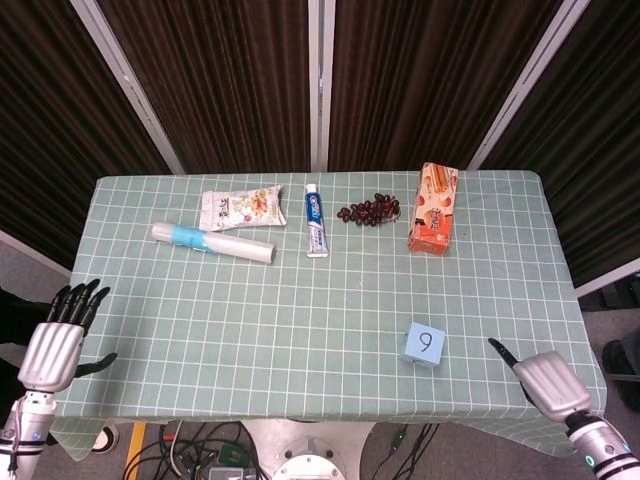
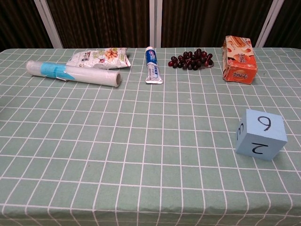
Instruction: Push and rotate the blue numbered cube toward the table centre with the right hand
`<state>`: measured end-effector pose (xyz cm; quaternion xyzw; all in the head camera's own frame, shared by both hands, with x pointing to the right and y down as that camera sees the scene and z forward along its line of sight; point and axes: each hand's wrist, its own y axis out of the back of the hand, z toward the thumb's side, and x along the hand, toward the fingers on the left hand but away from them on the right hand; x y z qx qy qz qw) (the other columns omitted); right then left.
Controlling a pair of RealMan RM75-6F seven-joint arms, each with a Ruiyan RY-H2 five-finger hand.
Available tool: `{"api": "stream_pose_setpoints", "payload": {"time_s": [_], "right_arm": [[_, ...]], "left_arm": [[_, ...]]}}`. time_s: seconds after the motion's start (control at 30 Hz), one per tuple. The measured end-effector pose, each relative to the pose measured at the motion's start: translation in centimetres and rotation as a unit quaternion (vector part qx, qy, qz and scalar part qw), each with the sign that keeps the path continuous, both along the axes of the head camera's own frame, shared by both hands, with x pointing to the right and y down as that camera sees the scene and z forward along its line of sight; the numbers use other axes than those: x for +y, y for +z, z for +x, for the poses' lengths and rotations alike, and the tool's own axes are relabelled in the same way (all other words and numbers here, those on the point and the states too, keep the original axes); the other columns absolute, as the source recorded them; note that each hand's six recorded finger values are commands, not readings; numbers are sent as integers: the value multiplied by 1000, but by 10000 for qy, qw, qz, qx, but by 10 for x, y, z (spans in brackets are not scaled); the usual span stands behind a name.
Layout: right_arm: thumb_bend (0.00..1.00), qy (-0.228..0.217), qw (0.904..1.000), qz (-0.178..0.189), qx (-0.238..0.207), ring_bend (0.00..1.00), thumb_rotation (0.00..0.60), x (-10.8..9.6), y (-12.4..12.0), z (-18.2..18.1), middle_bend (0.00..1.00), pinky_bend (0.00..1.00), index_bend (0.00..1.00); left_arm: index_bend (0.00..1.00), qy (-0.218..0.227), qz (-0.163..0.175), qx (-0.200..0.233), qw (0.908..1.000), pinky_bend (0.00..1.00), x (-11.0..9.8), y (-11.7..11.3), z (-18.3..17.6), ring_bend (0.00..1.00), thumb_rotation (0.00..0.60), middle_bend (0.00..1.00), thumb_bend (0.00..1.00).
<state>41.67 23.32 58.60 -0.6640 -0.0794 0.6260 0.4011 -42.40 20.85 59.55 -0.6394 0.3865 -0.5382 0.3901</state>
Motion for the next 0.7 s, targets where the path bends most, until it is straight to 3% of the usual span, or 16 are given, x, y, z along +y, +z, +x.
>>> {"api": "stream_pose_setpoints", "payload": {"time_s": [0.23, 0.7], "right_arm": [[1000, -349, 9975, -611, 118, 799, 600, -3, 12, -30, 881, 760, 131], [1000, -712, 9904, -1185, -86, 799, 600, -12, 29, -75, 881, 760, 133]], "left_arm": [[74, -34, -17, -4, 10000, 4, 0, 1, -5, 0, 600, 0, 0], [75, -154, 9, -9, 9999, 4, -1, -1, -15, 0, 600, 0, 0]]}}
